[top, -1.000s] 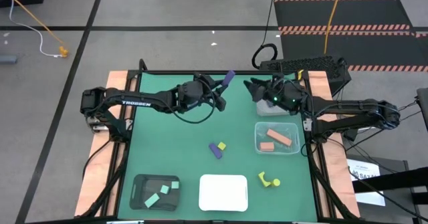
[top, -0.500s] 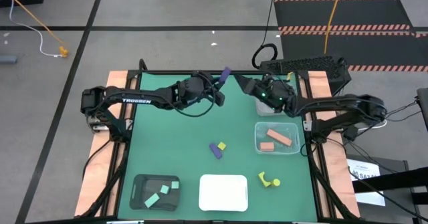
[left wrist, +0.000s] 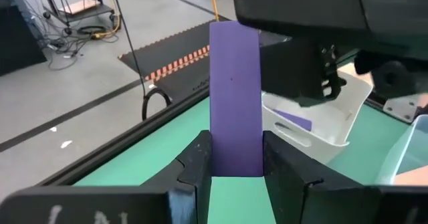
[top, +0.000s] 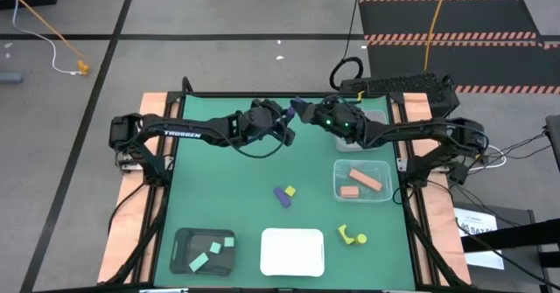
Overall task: Sort & place blocks by color
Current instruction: Put the top purple block into the gray bin
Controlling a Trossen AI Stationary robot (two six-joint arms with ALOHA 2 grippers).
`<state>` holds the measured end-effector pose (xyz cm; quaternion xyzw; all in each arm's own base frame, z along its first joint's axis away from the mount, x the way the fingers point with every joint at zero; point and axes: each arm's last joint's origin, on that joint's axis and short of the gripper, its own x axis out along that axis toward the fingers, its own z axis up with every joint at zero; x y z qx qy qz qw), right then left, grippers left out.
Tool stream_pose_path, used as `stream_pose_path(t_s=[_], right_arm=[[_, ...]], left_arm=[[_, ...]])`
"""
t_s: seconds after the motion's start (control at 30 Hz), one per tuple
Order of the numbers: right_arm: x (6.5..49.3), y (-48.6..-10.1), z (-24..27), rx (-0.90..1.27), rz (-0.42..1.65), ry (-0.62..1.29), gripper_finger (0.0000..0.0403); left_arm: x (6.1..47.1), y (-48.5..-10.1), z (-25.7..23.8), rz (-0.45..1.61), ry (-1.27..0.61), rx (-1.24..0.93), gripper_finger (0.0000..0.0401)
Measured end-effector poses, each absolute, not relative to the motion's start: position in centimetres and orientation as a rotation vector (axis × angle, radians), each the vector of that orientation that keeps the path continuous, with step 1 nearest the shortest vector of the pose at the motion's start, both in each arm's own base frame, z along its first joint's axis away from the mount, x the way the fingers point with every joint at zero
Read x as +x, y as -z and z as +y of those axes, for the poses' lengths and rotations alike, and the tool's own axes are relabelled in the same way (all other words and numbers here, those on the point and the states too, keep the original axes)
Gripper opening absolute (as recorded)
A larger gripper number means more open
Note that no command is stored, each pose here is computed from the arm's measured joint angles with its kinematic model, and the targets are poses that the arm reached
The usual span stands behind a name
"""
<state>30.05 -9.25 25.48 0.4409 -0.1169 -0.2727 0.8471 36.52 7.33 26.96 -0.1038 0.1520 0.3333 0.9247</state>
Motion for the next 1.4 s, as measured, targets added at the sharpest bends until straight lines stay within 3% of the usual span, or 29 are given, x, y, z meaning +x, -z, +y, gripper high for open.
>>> stream_pose_path(t_s=[0.17,0.47,0.7,0.83,1.1,1.4], right_arm=[[30.0,-25.4,-9.3,0.932,-0.230,0.561,0.0229],[30.0,-25.2,-9.6,0.911,-0.199,0.567,0.0037],[29.8,-25.2,-9.9,0.887,-0.142,0.500,0.0036],[28.8,-25.5,-10.4,0.824,-0.071,0.542,0.0036],[24.1,-27.0,-10.2,0.641,0.170,0.705,0.0036],[17.9,-27.5,-8.1,0.511,0.480,0.875,0.0036]], left_arm=[[36.5,-26.9,7.3,0.319,-0.687,-0.204,0.0103],[36.5,-27.0,7.4,0.340,-0.680,-0.140,0.0111],[36.6,-26.9,7.1,0.342,-0.639,-0.159,0.0192],[36.6,-26.9,7.1,0.338,-0.618,-0.186,0.0217],[36.7,-26.8,6.7,0.345,-0.531,-0.285,0.0224],[35.9,-25.3,6.5,0.494,-0.569,-0.360,0.0225]])
